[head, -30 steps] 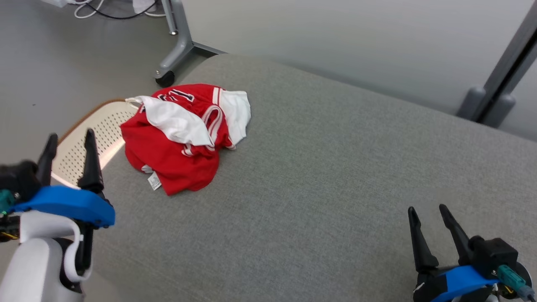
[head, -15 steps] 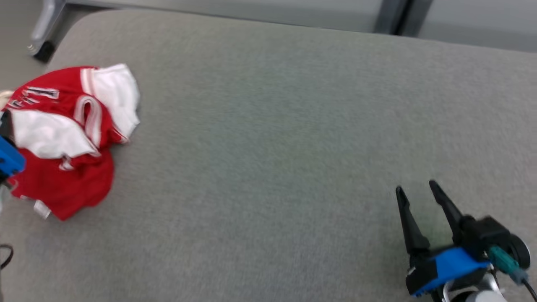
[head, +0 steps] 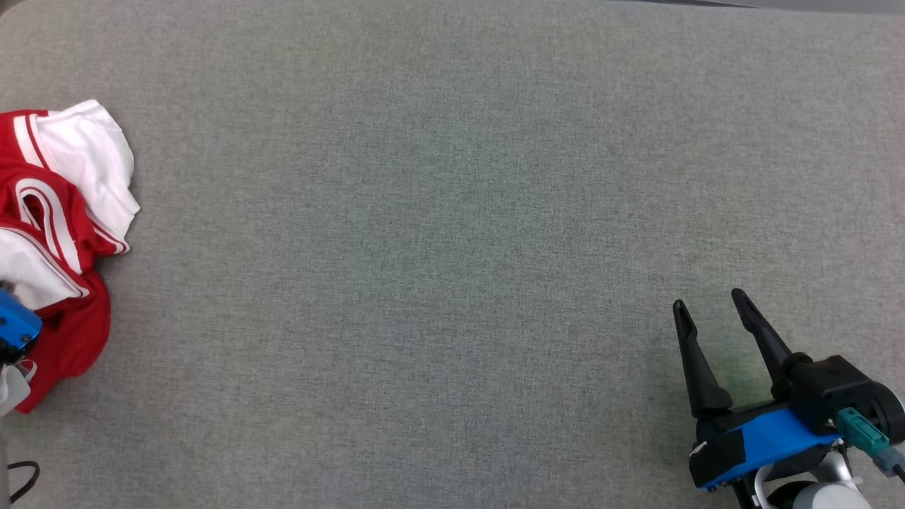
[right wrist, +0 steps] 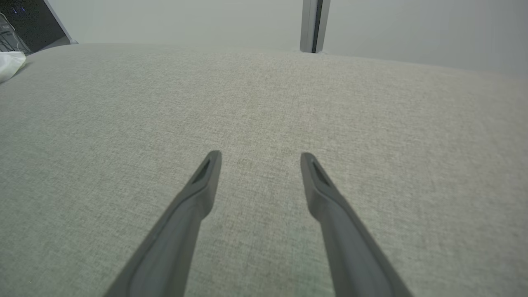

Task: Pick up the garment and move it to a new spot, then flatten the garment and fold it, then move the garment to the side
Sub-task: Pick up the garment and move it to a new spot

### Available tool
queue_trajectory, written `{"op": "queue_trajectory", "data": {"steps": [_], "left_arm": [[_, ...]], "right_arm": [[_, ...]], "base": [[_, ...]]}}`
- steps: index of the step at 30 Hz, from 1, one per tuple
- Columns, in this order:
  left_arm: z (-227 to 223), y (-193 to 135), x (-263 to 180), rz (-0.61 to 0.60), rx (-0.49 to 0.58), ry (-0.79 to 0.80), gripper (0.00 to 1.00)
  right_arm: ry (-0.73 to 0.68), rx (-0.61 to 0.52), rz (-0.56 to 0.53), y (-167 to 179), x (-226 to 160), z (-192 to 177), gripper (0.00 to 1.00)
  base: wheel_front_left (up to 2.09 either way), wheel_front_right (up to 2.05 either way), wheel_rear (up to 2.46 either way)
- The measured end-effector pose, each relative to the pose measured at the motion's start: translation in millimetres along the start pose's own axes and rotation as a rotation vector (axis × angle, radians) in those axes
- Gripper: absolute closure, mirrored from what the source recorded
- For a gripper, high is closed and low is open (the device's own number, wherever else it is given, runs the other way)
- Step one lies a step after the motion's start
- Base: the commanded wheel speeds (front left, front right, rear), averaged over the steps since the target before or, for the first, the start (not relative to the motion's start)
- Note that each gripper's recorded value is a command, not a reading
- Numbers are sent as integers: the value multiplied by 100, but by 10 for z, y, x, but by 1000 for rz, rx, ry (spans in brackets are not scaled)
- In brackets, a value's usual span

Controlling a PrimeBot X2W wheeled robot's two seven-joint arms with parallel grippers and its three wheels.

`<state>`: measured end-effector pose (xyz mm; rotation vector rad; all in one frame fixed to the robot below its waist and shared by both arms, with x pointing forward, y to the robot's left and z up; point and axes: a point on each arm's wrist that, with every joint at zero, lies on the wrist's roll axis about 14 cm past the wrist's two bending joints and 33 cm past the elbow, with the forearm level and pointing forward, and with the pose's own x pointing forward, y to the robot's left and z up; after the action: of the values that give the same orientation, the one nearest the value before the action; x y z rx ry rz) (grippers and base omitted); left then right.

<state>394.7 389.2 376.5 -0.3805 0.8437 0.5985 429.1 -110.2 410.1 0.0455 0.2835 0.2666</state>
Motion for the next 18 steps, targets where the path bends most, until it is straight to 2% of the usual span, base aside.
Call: {"op": "queue_trajectory", "data": {"steps": [5,10,14,18], "left_arm": [[207,6,-134,-27,22,-95,100],[986,-110,-674,-121,89,-338,100],[1480,-348,-1196,-214,155,-503,100],[1839,-764,-1771,-346,218,-649,100]], "right_arm": [[-19,5,5,26,-18,70,0],[-85,39,39,165,-91,268,0],[-136,59,47,212,-193,404,0],[-179,82,32,189,-322,499,0]], "base": [[0,0,0],[0,0,0],[0,0,0],[0,0,0]]}}
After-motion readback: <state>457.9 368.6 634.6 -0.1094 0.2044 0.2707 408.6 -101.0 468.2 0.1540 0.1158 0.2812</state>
